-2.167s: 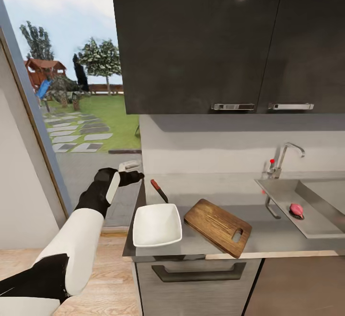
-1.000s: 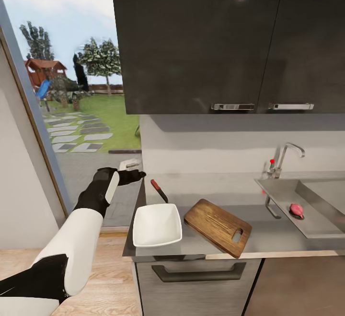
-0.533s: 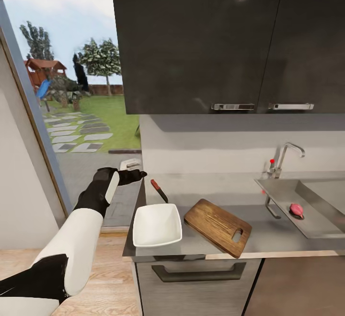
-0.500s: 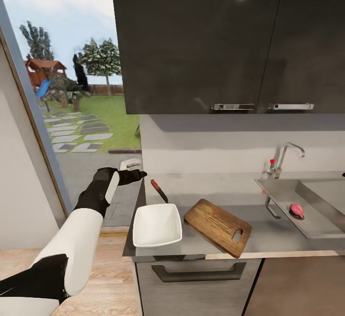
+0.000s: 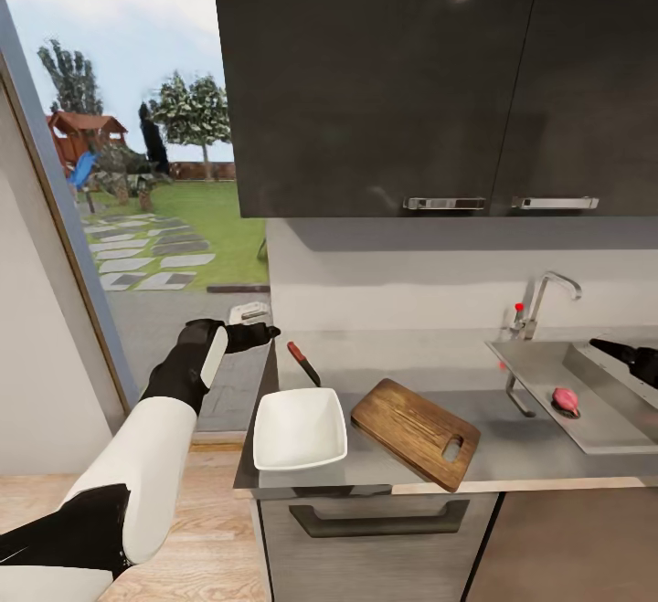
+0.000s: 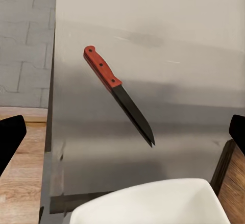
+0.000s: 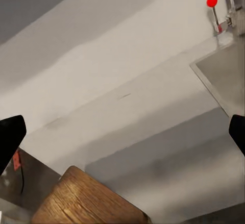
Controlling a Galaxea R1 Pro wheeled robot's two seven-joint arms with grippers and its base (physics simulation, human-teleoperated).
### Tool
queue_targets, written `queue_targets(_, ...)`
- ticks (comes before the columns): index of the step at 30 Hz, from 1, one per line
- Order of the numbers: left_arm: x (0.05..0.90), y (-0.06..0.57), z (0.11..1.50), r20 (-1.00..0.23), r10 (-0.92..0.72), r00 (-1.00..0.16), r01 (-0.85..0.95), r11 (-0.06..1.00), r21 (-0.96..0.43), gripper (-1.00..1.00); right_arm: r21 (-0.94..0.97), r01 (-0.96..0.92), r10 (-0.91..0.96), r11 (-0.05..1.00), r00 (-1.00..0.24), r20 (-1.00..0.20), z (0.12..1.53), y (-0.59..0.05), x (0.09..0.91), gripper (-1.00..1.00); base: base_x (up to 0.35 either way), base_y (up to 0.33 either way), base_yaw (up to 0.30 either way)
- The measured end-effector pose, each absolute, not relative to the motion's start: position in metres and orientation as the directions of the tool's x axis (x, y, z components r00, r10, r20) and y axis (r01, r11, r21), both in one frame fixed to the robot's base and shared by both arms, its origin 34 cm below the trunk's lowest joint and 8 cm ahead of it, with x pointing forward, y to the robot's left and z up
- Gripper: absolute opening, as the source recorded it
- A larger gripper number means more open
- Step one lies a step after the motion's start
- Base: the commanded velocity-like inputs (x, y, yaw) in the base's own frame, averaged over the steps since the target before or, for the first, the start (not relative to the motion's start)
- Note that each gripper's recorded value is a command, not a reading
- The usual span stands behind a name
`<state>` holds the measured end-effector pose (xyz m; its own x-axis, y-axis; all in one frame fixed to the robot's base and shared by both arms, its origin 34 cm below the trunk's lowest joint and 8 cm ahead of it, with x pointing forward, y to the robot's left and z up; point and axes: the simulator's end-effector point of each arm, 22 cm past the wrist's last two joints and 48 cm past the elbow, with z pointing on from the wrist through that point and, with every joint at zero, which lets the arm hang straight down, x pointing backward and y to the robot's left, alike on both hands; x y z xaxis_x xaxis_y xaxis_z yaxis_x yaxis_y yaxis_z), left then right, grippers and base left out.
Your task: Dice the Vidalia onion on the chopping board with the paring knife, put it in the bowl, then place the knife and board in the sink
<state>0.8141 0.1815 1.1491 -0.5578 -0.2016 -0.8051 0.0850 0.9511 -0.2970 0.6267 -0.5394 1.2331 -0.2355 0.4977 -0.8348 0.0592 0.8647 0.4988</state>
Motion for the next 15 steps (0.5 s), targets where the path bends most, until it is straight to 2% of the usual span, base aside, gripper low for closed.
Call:
queue_targets(10,0.814,0.181,1.149,-0.804,-0.201,-0.559,0.085,0.951,-0.297,1.0,0.466,0.06,0.465,0.883,-0.253,-0.848,1.211,-0.524,0.634,1.0,0.0,0.0,0.0)
queue_targets(15,0.814,0.181,1.148,-0.804,-0.201,-0.559,0.085,0.951,-0.297,1.0,0.344,0.062,0.349,0.937,-0.217,-0.912,1.203,-0.523,0.64,1.0,0.0,0.0,0.0)
